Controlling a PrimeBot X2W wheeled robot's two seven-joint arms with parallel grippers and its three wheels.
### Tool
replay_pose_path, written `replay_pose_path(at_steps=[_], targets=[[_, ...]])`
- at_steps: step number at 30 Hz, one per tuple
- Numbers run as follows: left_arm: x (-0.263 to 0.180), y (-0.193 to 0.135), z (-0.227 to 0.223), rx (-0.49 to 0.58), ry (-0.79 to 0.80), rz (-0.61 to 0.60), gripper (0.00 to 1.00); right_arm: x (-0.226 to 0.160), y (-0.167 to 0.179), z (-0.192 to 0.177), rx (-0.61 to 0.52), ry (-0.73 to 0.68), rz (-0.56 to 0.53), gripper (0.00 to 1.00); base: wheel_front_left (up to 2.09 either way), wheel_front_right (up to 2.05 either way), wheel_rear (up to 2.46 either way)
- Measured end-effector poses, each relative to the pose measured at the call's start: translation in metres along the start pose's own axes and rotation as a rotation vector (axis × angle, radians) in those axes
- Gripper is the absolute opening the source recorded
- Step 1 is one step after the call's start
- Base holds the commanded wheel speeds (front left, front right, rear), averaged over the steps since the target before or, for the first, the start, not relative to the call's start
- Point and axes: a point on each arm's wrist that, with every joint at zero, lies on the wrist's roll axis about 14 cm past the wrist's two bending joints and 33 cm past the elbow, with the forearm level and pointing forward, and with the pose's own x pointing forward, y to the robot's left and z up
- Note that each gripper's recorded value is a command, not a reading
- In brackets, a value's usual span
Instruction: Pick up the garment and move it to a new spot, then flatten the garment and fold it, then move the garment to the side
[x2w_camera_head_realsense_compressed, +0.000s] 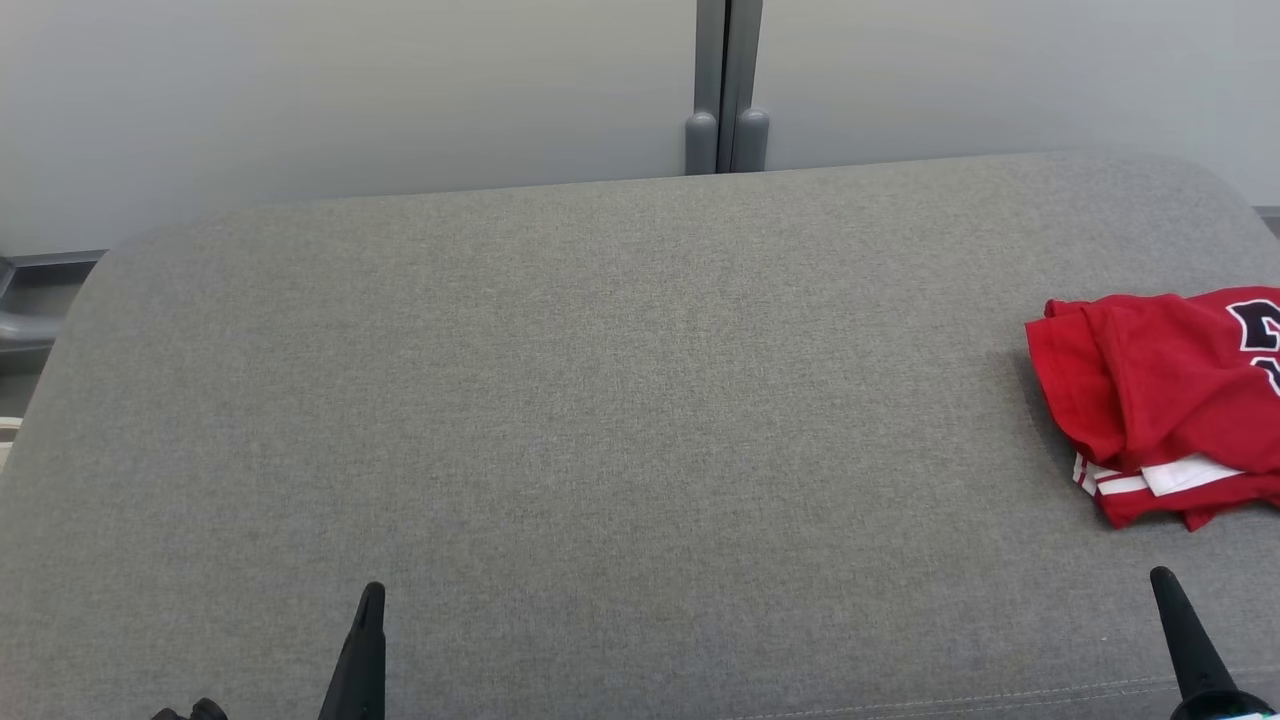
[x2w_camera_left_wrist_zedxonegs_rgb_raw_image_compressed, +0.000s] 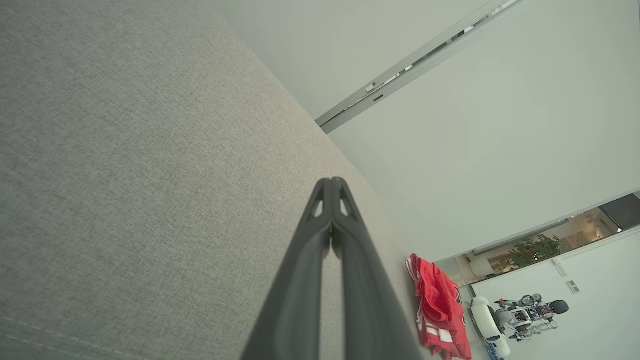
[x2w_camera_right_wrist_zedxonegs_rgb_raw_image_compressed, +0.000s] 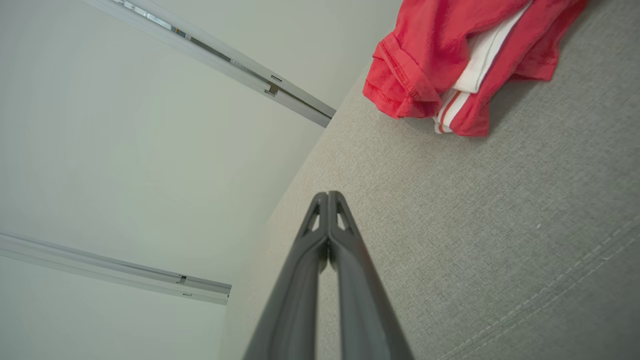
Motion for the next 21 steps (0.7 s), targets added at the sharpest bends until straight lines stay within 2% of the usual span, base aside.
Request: replay_pose_path(at_steps=[21], targets=[[-0.008, -0.003, 0.000, -0.217, -0.008, -0.001, 0.00, -0.013, -0.004, 0.007, 0.220, -0.002, 0.003, 0.00, 0.00, 0.00, 0.00]])
